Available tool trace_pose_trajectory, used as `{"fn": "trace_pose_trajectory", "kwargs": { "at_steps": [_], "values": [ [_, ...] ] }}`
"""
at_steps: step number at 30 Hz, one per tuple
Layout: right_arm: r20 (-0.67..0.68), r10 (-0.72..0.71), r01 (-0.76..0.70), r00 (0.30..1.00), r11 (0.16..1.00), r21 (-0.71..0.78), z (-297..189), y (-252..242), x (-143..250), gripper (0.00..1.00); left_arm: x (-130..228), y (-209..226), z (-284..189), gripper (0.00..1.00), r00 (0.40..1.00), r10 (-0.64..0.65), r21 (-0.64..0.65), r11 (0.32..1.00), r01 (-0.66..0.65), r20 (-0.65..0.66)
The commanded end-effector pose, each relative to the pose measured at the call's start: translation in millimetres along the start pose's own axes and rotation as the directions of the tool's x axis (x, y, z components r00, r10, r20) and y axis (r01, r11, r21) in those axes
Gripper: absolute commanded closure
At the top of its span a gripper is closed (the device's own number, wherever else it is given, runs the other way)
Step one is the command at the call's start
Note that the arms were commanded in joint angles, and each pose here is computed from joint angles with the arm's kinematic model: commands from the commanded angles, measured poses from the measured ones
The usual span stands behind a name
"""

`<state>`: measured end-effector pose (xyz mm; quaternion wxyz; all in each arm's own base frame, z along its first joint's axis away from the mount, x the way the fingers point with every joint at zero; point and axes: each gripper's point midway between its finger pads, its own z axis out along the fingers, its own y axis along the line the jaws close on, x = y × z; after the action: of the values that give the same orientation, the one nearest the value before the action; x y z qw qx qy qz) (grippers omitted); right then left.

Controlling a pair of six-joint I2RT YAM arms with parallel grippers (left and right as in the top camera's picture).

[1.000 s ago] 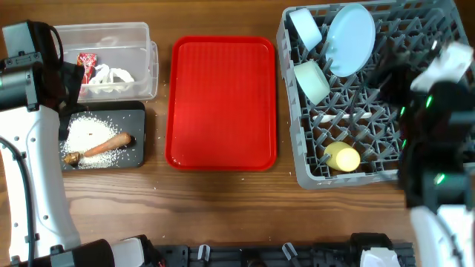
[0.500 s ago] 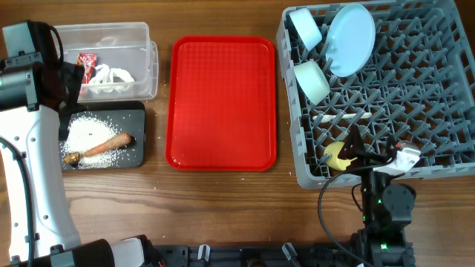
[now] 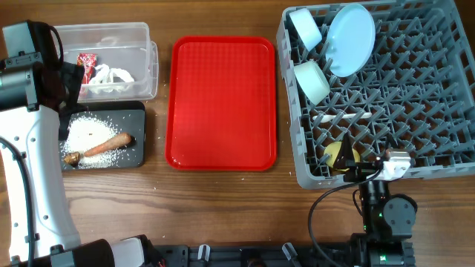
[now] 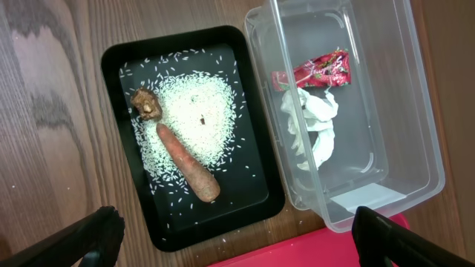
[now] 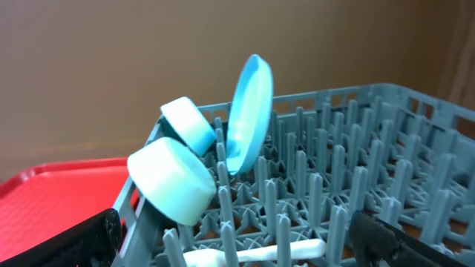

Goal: Sort waste into correct bins and load items into the dishwasher rack

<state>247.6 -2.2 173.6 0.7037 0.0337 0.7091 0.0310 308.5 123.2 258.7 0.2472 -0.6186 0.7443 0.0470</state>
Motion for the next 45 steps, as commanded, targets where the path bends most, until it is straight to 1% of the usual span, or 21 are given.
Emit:
{"fn": "trace_pose_trajectory", "kwargs": {
  "at_steps": [1,22,23,25,26,28,30,31,32,33,34,36,38,41,45],
  "values": [
    [0.01,-0.037,0.037,0.999,0.998,-0.056,-1.1,10.1,-1.6,0.0,-3.4,-1.2,-4.1,0.0,1.0,0.003,0.01,1.0,-0.003,0.012],
    [0.001,-0.036,0.036,0.999,0.998,-0.055,-0.6,9.8,0.5,0.0,-3.5,-1.2,-4.0,0.0,1.0,0.002,0.01,1.0,-0.003,0.012],
    [0.001,-0.036,0.036,0.999,0.998,-0.055,-0.6,9.8,0.5,0.0,-4.9,-0.6,-3.7,0.0,1.0,0.004,0.007,1.0,-0.004,0.019],
    [0.001,-0.036,0.036,0.999,0.998,-0.055,-0.6,9.8,0.5,0.0,-13.3,6.7,-5.6,0.0,0.997,0.004,-0.017,1.0,-0.003,0.075],
    [0.001,-0.036,0.036,0.999,0.998,-0.056,-0.6,9.9,0.5,0.0,-15.7,8.1,-7.6,0.0,0.996,-0.001,-0.01,1.0,0.002,0.094],
    [0.001,-0.036,0.036,0.999,0.998,-0.056,-0.6,9.9,0.5,0.0,-14.9,5.9,-6.9,0.0,0.993,-0.018,0.048,0.999,0.013,0.119],
    [0.001,-0.036,0.036,0.999,0.998,-0.056,-0.6,9.9,0.5,0.0,-8.3,-9.9,-4.4,0.0,0.988,0.047,0.168,0.983,-0.072,0.148],
    [0.001,-0.037,0.037,0.999,0.998,-0.055,-0.6,9.8,0.5,0.0,-2.3,-21.9,-3.8,0.0,0.98,0.104,0.246,0.958,-0.145,0.172],
    [0.001,-0.036,0.036,0.999,0.998,-0.055,-0.6,9.8,0.5,0.0,7.6,-36.6,-3.9,0.0,0.96,0.176,0.344,0.907,-0.244,0.217],
    [0.001,-0.036,0.036,0.999,0.998,-0.055,-0.6,9.8,0.5,0.0,19.2,-46.8,-5.0,0.0,0.933,0.234,0.427,0.839,-0.336,0.273],
    [0.001,-0.036,0.036,0.999,0.998,-0.056,-0.6,9.9,0.5,0.0,28.3,-51.5,-6.3,0.0,0.911,0.264,0.479,0.784,-0.395,0.318],
    [0.001,-0.036,0.036,0.999,0.998,-0.055,-0.6,9.8,0.5,0.0,47.7,-49.0,-5.8,0.0,0.873,0.294,0.546,0.689,-0.476,0.389],
    [0.001,-0.036,0.036,0.999,0.998,-0.055,-0.6,9.8,0.5,0.0,64.6,-37.3,-2.6,0.0,0.852,0.288,0.592,0.621,-0.513,0.437],
    [0.001,-0.036,0.036,0.999,0.998,-0.055,-0.6,9.8,0.5,0.0,83.4,-10.7,6.1,0.0,0.844,0.237,0.634,0.571,-0.522,0.481],
    [0.001,-0.036,0.036,0.999,0.998,-0.056,-0.6,9.9,0.5,0.0,100.9,18.6,18.3,0.0,0.836,0.184,0.659,0.538,-0.526,0.517]
  ]
}}
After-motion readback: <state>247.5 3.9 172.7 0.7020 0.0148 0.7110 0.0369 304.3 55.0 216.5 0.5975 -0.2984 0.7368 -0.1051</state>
